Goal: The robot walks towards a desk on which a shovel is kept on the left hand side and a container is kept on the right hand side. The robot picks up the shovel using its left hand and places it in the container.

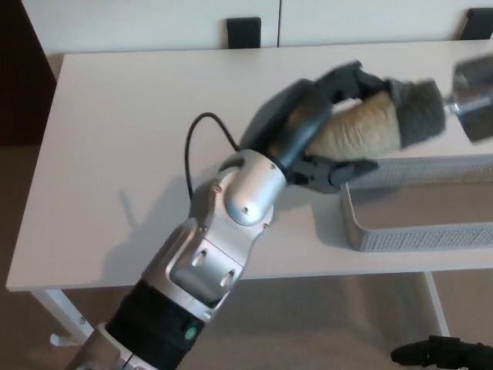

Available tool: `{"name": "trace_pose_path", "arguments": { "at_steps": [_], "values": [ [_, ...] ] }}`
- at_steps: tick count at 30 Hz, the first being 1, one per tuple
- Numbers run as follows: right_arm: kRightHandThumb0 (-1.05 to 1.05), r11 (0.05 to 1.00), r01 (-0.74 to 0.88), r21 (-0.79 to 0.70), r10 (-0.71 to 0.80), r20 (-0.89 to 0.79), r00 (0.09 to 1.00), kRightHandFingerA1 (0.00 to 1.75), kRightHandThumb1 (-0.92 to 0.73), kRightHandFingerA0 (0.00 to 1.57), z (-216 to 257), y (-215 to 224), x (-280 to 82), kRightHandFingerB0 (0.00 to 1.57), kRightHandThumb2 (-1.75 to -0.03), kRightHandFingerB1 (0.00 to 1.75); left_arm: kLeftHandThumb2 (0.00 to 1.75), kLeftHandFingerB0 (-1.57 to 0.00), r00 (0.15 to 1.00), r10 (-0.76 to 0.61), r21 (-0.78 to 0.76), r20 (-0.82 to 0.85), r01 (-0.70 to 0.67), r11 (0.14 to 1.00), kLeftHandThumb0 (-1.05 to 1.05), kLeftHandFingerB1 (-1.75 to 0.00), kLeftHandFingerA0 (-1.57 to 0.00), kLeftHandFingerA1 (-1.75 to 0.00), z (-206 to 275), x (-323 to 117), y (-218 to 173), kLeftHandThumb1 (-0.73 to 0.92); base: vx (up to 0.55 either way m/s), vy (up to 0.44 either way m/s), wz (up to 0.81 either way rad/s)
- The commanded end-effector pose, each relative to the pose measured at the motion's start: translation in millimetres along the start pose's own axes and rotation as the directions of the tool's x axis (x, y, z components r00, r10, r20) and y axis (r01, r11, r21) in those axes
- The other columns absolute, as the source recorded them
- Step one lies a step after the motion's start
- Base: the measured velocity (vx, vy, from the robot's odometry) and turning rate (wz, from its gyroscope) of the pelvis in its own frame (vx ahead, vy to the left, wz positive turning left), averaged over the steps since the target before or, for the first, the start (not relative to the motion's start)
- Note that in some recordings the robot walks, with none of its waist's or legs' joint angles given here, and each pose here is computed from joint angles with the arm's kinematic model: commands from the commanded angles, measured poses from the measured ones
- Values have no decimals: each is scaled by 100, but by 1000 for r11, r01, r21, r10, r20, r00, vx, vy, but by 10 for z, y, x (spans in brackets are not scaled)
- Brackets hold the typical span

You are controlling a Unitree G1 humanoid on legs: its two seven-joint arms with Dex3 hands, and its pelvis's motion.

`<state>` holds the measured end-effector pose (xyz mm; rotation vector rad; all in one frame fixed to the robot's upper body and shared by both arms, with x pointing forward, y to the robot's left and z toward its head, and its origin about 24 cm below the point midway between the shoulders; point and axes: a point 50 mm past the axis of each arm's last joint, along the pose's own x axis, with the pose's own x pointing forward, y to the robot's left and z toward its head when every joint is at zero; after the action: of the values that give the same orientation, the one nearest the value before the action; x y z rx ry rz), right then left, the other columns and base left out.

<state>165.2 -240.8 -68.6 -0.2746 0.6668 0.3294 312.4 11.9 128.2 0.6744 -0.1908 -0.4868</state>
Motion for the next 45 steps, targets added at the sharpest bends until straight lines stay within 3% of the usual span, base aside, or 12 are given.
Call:
{"name": "trace_pose_path", "arguments": {
  "at_steps": [1,5,8,11,20,23,25,29,33,34,39,45],
  "values": [
    [-20,1000,-2,-21,1,-9,1000,59,-57,76,-12,-37,-15,62,-56,52,73,-72,989,-97,79,-108,106,991,-22,-103,-79,-149,-65,29,-32,79,0,0,0],
    [-24,1000,-5,-23,5,-9,1000,58,-58,76,-11,-35,-25,63,-55,52,67,-74,973,-121,83,-196,139,987,-21,-67,-86,-137,-174,79,-67,84,0,0,0],
    [-24,999,-8,-32,8,-5,1000,58,-58,75,-5,-37,-22,62,-55,52,64,-48,971,-111,126,-210,140,982,-20,-43,-84,-105,-242,105,-62,81,0,0,0],
    [-25,999,-9,-39,9,-3,1000,58,-58,76,6,-40,-23,63,-55,51,63,-56,969,-96,148,-228,132,980,-24,-52,-83,-148,-299,130,-59,79,0,0,0],
    [-25,999,-13,-52,12,-20,1000,57,-59,75,1,-38,-25,61,-55,50,68,-56,958,-77,155,-275,124,980,-32,-57,-77,-148,-295,148,-53,80,0,0,0],
    [-24,999,-16,-47,15,-19,1000,57,-59,74,-7,-35,-19,61,-55,51,64,-47,966,-77,160,-248,119,980,-29,-42,-81,-127,-279,145,-81,81,0,0,0],
    [-24,999,-9,-51,7,-21,1000,58,-58,75,-3,-31,-19,63,-55,51,64,-47,971,-79,180,-228,121,976,-28,-41,-80,-78,-267,146,-103,82,0,0,0],
    [-22,999,-8,-47,7,-25,1000,58,-58,74,3,-30,-14,62,-56,52,67,-61,976,-84,190,-202,124,974,-32,-67,-71,-146,-174,162,-137,80,0,0,0],
    [-22,998,-11,-54,10,-16,1000,59,-58,75,10,-45,-24,62,-55,53,64,-64,981,-87,250,-171,128,960,-35,-63,-72,-131,-97,185,-158,81,0,0,0],
    [-22,999,-11,-51,10,-16,1000,60,-58,75,7,-51,-22,62,-56,53,62,-65,981,-91,251,-172,133,959,-35,-54,-75,-103,-74,200,-170,81,0,0,0],
    [-22,999,-21,-32,20,-16,1000,60,-56,73,14,-67,-18,62,-56,53,65,-66,974,-139,248,-180,181,952,-33,-55,-78,-127,47,278,-267,78,0,0,0],
    [-20,999,-20,-30,20,-15,1000,59,-58,71,38,-57,-42,61,-56,53,62,-60,970,-159,282,-184,207,937,-25,-50,-76,-108,118,328,-333,75,0,0,0]
  ]
}}
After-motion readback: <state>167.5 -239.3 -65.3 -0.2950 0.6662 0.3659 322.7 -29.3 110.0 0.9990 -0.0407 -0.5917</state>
